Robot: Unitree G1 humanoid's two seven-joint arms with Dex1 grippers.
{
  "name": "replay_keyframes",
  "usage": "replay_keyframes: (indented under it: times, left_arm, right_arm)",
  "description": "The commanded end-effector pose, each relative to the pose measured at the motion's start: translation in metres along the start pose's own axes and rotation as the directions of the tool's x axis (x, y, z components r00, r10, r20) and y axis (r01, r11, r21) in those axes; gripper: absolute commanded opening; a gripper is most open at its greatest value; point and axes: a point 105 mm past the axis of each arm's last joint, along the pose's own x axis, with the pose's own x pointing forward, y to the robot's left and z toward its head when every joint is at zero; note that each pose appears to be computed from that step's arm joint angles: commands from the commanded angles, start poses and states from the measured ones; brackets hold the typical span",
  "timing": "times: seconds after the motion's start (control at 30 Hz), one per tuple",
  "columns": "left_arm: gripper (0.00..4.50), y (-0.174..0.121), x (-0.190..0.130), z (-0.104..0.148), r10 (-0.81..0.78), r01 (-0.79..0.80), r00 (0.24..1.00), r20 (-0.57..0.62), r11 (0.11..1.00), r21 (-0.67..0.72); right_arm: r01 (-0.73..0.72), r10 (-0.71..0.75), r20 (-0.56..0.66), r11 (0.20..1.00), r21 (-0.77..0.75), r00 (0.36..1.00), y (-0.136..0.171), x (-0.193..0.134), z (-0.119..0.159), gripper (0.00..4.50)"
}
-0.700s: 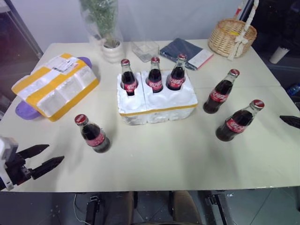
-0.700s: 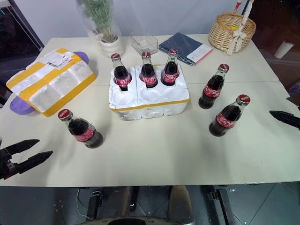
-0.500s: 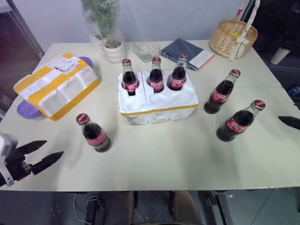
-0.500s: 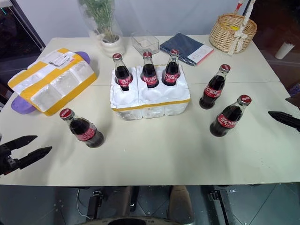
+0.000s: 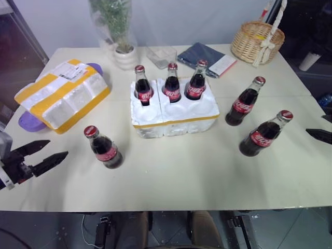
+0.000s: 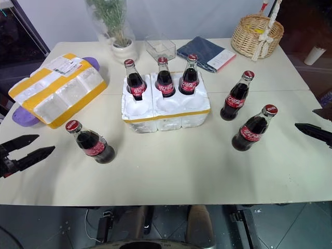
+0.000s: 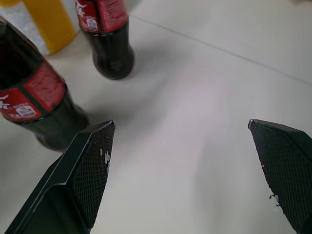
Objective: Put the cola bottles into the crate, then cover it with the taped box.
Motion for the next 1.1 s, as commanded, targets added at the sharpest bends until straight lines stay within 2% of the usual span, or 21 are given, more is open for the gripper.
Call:
replay_keyframes:
  times: [0.03, 0.23, 0.47, 0.57, 0.83, 1.1]
  left_arm:
    - [4.47, -0.005, 0.0, 0.012, -0.076, 0.077, 0.997, -0.017, 0.995, 0.062]
    - [4.47, -0.03, 0.006, 0.022, -0.249, 0.255, 0.966, -0.063, 0.959, 0.127]
    - [4.47, -0.059, 0.015, 0.002, -0.39, 0.413, 0.909, -0.15, 0.892, 0.184]
    - [4.47, -0.059, 0.022, -0.007, -0.381, 0.407, 0.911, -0.157, 0.893, 0.194]
    - [4.47, -0.055, 0.054, -0.016, -0.314, 0.32, 0.947, -0.066, 0.912, 0.255]
    - [4.47, -0.064, 0.079, -0.026, -0.331, 0.328, 0.943, -0.021, 0.921, 0.21]
  right_arm:
    - [-0.013, 0.016, 0.043, 0.996, -0.085, 0.999, -0.007, -0.022, 0.048, 4.5]
    - [-0.127, 0.136, 0.058, 0.983, -0.134, 0.989, 0.004, -0.022, 0.078, 4.5]
    - [-0.164, 0.175, 0.067, 0.975, -0.149, 0.982, 0.008, -0.01, 0.087, 4.5]
    - [-0.168, 0.181, 0.073, 0.974, -0.15, 0.981, 0.008, -0.007, 0.089, 4.5]
    - [-0.183, 0.2, 0.107, 0.972, -0.147, 0.974, 0.012, -0.008, 0.096, 4.5]
    - [-0.184, 0.2, 0.114, 0.973, -0.139, 0.973, 0.012, -0.008, 0.095, 4.5]
